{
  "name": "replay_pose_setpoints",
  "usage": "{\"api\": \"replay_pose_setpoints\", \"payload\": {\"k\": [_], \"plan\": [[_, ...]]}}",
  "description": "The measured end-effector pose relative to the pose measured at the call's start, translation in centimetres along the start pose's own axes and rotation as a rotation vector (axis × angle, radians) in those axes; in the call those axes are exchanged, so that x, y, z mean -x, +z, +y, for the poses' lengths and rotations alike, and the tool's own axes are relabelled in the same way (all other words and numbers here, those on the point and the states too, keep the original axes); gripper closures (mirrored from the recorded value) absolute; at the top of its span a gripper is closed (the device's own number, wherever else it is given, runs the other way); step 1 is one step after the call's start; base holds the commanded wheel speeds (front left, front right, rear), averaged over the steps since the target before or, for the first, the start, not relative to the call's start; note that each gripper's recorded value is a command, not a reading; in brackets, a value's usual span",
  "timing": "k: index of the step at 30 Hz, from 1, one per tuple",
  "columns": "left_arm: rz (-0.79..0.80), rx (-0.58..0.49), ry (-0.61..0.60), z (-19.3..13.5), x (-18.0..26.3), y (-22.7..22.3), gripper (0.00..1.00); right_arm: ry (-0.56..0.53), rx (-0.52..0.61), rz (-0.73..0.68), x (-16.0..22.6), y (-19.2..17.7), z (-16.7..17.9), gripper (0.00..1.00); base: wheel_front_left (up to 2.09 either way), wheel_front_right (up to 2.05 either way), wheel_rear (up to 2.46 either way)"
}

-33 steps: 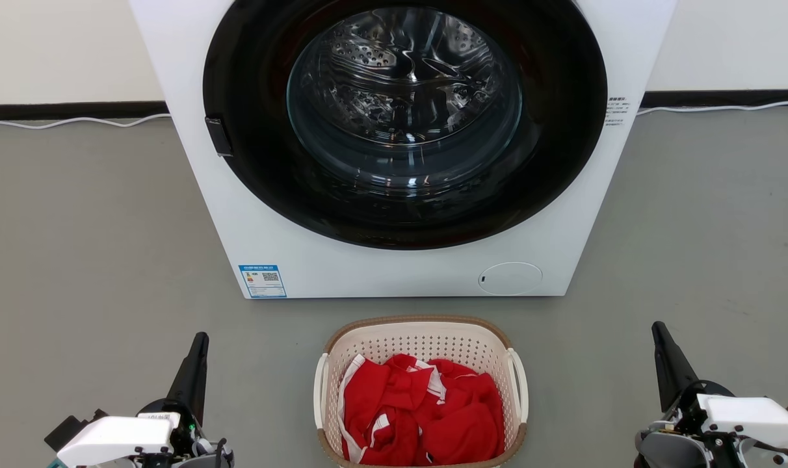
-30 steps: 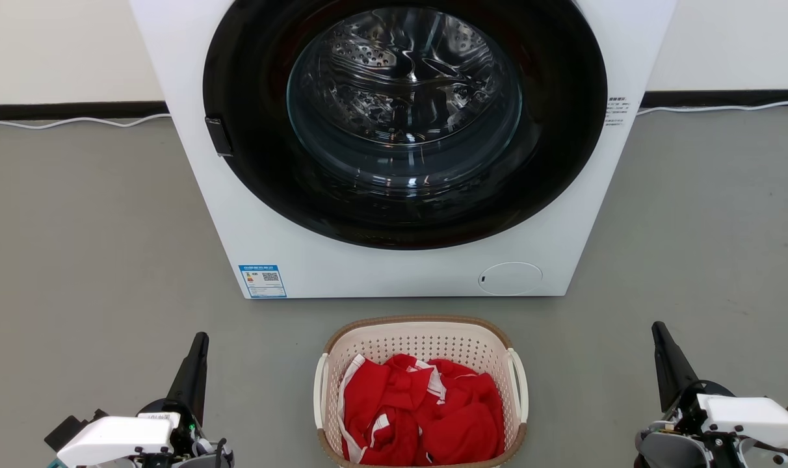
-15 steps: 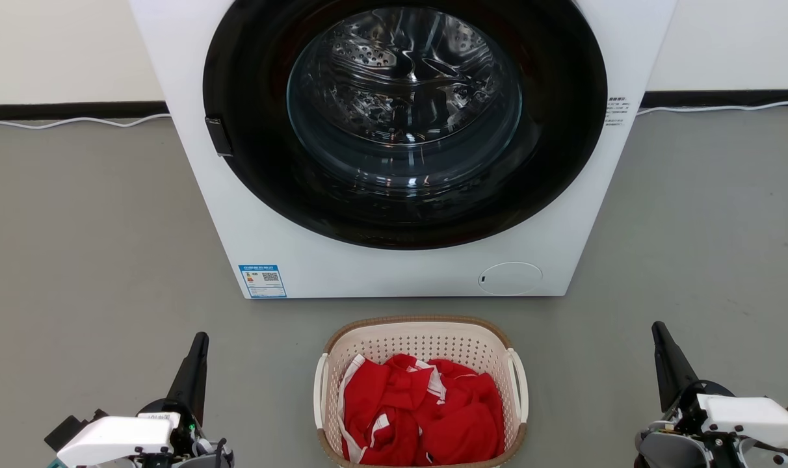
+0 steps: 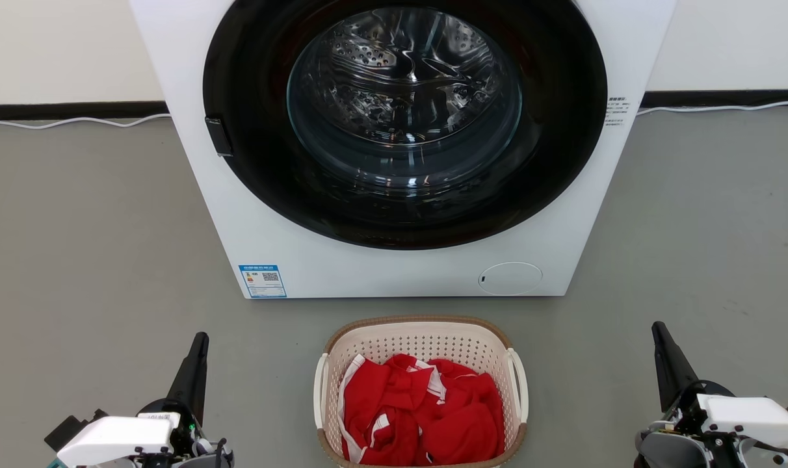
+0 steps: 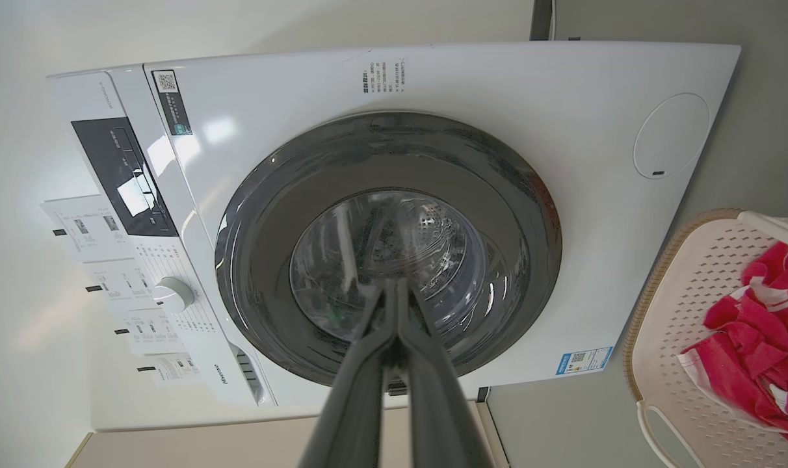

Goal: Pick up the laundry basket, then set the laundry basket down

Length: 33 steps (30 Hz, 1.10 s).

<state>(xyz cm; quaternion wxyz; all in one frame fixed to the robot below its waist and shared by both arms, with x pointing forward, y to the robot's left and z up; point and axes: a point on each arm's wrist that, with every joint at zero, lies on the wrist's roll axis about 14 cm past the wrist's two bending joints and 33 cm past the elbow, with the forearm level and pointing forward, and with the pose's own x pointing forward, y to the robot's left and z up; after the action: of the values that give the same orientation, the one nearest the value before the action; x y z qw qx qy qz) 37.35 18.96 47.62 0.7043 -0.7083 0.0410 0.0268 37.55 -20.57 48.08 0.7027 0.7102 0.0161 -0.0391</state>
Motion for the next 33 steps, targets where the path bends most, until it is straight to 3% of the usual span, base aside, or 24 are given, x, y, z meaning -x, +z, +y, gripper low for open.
{"api": "replay_pose_setpoints", "payload": {"k": [33], "plan": [[0.0, 0.0, 0.0, 0.0, 0.0, 0.0, 1.0, 0.0, 0.0, 0.0, 0.0, 0.0, 0.0, 1.0, 0.0, 0.0, 0.0]]}}
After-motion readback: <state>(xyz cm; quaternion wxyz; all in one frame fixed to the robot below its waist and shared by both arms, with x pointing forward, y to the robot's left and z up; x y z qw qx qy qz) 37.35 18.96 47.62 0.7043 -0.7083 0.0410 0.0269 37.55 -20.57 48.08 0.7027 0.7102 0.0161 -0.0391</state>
